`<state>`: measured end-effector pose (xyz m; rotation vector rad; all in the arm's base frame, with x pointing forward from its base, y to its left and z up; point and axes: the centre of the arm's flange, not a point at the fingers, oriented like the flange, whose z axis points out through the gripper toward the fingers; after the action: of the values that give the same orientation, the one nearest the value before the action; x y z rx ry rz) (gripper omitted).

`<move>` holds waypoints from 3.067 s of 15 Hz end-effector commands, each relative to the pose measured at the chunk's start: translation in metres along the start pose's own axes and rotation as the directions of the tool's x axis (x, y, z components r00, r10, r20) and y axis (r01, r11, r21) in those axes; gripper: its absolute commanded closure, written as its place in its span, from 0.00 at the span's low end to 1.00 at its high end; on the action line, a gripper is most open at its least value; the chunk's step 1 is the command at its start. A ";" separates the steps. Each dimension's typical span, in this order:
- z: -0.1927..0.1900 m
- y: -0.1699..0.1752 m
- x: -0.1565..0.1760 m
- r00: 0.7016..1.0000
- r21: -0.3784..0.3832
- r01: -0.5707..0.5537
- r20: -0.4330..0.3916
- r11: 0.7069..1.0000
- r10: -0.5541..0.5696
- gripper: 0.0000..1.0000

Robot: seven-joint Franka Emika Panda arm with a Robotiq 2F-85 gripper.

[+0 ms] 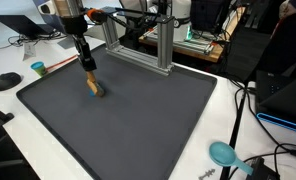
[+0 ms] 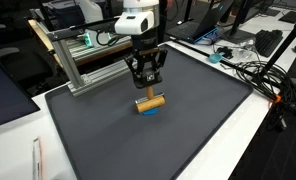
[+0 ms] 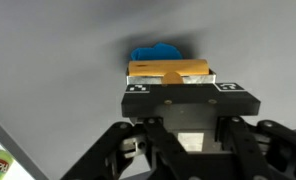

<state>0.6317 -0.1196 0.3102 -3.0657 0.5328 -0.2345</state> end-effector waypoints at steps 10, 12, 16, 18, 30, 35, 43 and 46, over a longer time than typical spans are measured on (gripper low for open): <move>0.027 -0.014 0.018 0.990 -0.099 -0.108 0.083 0.989 0.116 0.78; 0.031 -0.020 0.018 0.990 -0.122 -0.084 0.102 0.989 0.097 0.78; 0.036 -0.030 0.017 0.987 -0.121 -0.042 0.151 0.992 0.060 0.78; 0.041 -0.029 0.016 0.984 -0.106 -0.042 0.166 0.993 0.060 0.78; 0.054 -0.017 0.018 0.971 -0.062 -0.044 0.231 0.997 0.057 0.78; 0.056 -0.018 0.021 0.966 -0.061 -0.034 0.254 0.998 0.048 0.78; 0.059 -0.019 0.023 0.956 -0.066 -0.015 0.290 0.998 0.034 0.78; 0.059 -0.020 0.023 0.952 -0.066 -0.011 0.304 0.998 0.031 0.78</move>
<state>0.6703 -0.1101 0.3046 -3.1081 0.5825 0.0989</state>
